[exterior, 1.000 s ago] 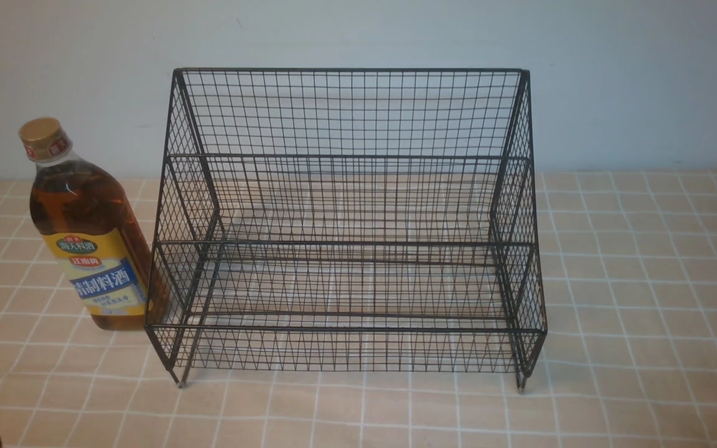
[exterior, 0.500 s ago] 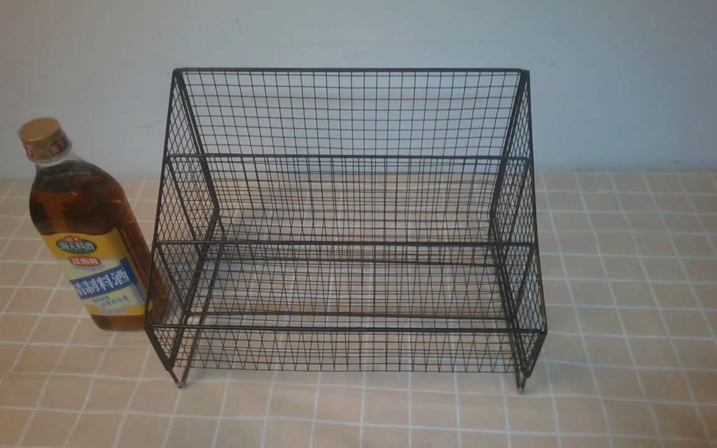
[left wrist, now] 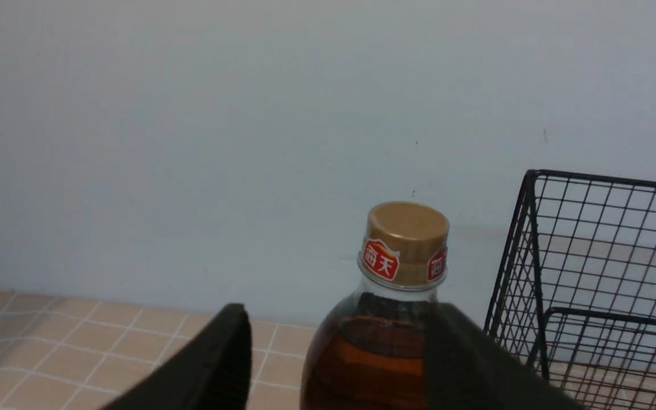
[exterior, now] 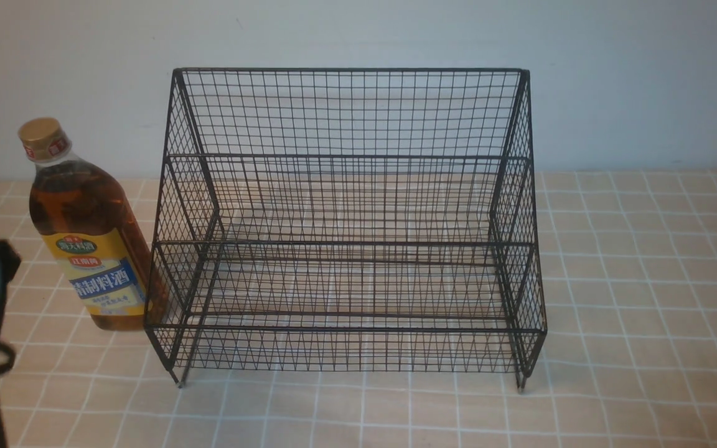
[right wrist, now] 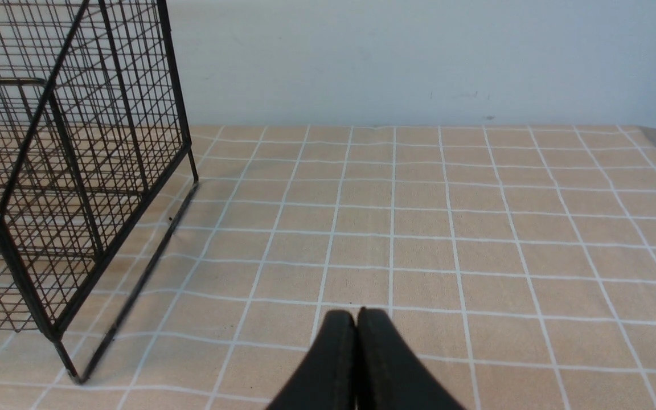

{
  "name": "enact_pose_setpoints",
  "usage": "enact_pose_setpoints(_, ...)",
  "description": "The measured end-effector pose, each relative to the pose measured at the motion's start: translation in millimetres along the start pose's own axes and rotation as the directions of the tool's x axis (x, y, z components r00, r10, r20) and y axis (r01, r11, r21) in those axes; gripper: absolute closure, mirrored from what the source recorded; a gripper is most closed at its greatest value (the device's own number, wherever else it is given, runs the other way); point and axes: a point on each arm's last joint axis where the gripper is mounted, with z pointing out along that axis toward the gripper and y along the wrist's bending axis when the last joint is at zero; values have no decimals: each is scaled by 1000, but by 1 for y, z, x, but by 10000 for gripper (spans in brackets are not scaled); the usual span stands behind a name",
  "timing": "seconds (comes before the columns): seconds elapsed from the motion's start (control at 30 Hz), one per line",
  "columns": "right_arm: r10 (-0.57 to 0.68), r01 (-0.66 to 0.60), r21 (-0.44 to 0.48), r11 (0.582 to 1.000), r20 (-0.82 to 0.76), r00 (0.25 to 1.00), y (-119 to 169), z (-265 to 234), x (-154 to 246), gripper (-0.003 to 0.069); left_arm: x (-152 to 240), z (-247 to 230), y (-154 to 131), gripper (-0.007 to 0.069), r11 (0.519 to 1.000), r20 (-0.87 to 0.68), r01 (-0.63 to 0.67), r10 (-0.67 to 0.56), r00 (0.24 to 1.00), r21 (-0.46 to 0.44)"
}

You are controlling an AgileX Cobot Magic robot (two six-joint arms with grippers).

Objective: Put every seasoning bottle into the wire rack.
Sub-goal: Use the left arm to grab the condiment bottle closest to it

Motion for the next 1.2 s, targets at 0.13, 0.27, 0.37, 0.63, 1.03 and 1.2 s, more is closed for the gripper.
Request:
enact_pose_setpoints(0.13,6,-6,0,1000,0,1000,0,0,0,673,0,30,-3,86,1000,-58,-9,9,998,-3)
enact_pose_setpoints(0.27,6,-6,0,1000,0,1000,0,0,0,673,2,52,-6,54,999,-95,-45,46,994,11)
enact_pose_setpoints(0.37,6,-6,0,1000,0,1000,0,0,0,673,6,68,-7,51,997,-102,-73,75,992,20)
enact_pose_setpoints(0.63,6,-6,0,1000,0,1000,0,0,0,673,21,108,-9,58,996,-88,-84,85,992,13)
enact_pose_setpoints(1.03,6,-6,0,1000,0,1000,0,0,0,673,17,108,-12,317,999,-115,-32,36,993,35)
enact_pose_setpoints(1.2,6,-6,0,1000,0,1000,0,0,0,673,-7,90,-14,318,998,-193,-44,53,980,50)
